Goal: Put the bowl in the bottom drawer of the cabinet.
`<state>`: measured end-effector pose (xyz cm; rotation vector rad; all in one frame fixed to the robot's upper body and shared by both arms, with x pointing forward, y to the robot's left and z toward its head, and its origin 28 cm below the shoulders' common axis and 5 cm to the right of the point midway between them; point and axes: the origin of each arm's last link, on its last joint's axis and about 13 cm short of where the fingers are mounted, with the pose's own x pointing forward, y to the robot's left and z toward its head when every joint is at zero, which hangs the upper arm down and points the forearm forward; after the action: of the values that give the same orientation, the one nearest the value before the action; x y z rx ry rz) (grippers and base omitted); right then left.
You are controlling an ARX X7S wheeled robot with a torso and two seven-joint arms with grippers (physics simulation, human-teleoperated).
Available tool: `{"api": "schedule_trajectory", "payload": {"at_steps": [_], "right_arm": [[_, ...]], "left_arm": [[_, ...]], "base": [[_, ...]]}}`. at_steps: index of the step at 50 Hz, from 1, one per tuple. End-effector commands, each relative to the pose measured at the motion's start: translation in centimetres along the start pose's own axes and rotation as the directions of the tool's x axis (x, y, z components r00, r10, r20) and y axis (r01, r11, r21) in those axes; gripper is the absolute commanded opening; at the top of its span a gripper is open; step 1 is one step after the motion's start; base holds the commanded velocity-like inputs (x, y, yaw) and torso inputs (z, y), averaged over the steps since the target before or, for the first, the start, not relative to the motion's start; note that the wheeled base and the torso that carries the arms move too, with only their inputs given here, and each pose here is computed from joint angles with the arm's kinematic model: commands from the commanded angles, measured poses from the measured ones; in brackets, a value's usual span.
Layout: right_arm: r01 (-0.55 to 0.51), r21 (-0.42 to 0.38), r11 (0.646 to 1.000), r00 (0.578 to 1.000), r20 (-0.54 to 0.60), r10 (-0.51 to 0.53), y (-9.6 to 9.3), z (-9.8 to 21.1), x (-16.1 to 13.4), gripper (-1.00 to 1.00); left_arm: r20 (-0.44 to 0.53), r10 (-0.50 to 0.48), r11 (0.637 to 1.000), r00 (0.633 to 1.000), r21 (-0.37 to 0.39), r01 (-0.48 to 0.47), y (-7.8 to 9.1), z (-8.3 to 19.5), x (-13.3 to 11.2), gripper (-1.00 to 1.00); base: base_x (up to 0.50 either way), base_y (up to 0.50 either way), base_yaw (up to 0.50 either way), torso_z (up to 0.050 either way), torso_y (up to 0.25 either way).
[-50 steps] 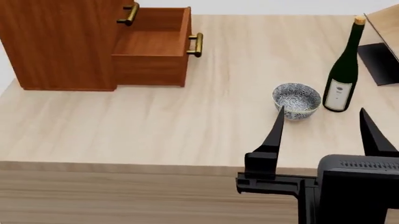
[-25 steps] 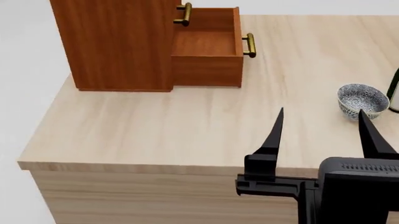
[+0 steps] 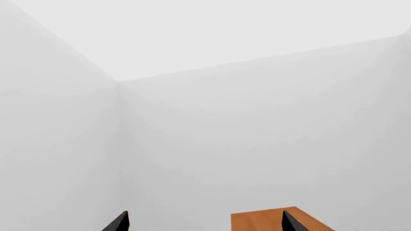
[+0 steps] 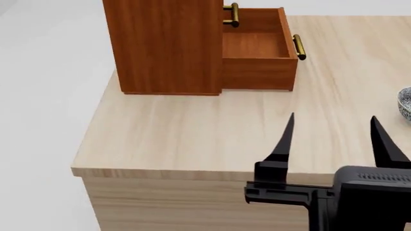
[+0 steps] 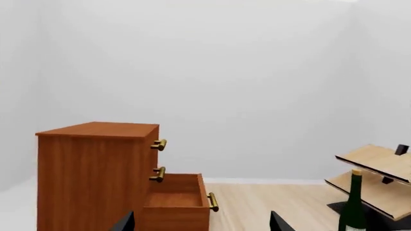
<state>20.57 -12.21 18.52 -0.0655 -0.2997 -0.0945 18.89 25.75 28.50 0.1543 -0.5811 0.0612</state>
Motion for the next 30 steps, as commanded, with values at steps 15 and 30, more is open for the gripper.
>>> {"api": "schedule_trajectory", "payload": {"at_steps": [15, 30], "right_arm": [[0.017, 0.020, 1.000, 1.000, -0.002, -0.017, -0.26, -0.07, -0.22, 1.00], [0.017, 0.020, 1.000, 1.000, -0.005, -0.017, -0.29, -0.17, -0.28, 1.00]], "left_arm": [[-0.003, -0.014, 1.000, 1.000, -0.002, 0.014, -0.24, 0.02, 0.04, 1.00], [-0.001, -0.014, 1.000, 1.000, -0.005, 0.014, -0.31, -0.02, 0.12, 1.00]], "base": [[0.08, 0.00, 0.00, 0.000, 0.000], [0.31, 0.00, 0.00, 0.000, 0.000]]}}
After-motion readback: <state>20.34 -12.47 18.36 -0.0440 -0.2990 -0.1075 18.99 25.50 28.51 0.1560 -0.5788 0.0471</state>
